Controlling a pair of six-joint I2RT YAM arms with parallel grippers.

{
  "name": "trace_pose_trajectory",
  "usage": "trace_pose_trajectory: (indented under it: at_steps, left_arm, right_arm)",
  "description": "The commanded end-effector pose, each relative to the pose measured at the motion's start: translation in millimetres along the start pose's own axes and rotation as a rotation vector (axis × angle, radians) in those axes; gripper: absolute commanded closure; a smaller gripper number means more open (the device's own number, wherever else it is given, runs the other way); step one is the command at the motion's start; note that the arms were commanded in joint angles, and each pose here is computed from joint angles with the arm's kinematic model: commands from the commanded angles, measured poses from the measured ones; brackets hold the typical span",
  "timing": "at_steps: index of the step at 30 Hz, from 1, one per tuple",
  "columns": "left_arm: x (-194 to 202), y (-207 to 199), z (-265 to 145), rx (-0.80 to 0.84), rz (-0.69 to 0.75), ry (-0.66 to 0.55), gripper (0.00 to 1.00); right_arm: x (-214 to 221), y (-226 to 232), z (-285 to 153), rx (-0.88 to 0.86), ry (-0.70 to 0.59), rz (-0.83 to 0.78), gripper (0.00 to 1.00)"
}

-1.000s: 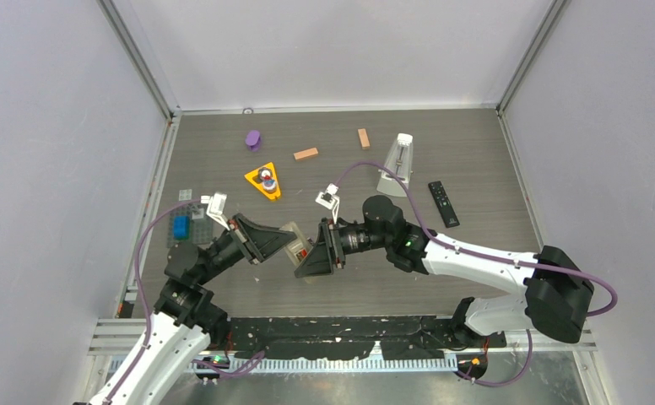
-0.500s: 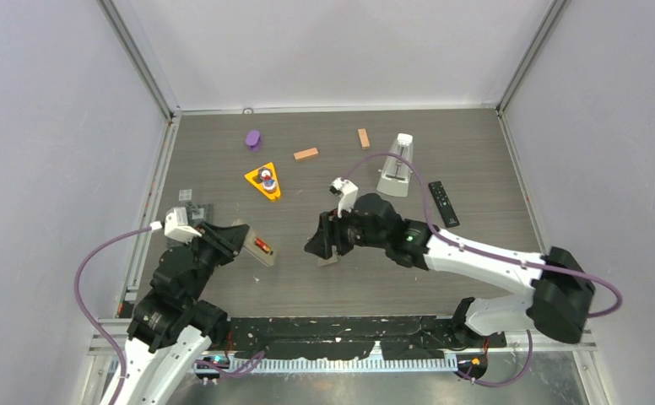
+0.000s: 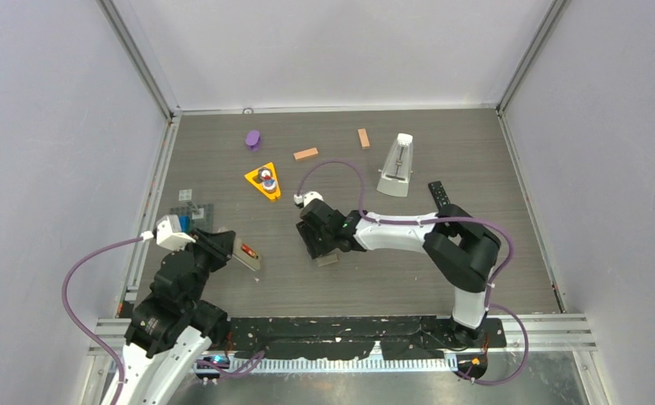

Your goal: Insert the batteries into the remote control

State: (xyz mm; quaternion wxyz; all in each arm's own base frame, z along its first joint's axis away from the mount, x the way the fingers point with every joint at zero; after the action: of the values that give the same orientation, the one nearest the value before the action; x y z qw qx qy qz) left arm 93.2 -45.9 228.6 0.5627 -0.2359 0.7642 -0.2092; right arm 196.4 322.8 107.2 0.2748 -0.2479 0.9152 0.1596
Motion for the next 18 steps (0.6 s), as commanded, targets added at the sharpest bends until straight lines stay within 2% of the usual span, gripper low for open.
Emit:
trace_pose_trajectory:
  at_steps: [1, 8, 13, 18]
  left_arm:
    - [-9.2, 0.8, -1.7, -0.03, 0.009, -0.062, 1.0]
    - [-7.7, 1.0, 2.0, -0.045, 0.019, -0.055, 1.0]
    - [-6.8, 0.5, 3.6, -0.047, 0.018, -0.048, 1.0]
    - [-6.2, -2.0, 3.9, -0.025, 0.015, -0.038, 1.0]
  right_arm:
    - [-21.3, 6.1, 1.0, 0.059, -0.063, -0.032, 0.54]
    - [-11.9, 7.2, 13.8, 0.131, 0.006, -0.09, 0.71]
    - [-8.9, 8.2, 15.4, 0.108, 0.03, -0.073, 0.9]
    - [-16.3, 10.4, 4.1, 0.025, -0.018, -0.058, 0.95]
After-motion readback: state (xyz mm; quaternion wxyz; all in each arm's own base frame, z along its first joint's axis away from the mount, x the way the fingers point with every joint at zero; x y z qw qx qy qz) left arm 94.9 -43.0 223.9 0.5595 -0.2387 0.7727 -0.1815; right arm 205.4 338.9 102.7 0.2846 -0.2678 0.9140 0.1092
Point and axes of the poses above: each gripper's point midway between its finger pads, its own z axis out along the fingers, its own y axis along the line the jaws close on, x = y × z, the point moved 10 cm from there along -z, back along the fingers, and after that the axes turned 3 degrees about z, right-handed, at the moved point
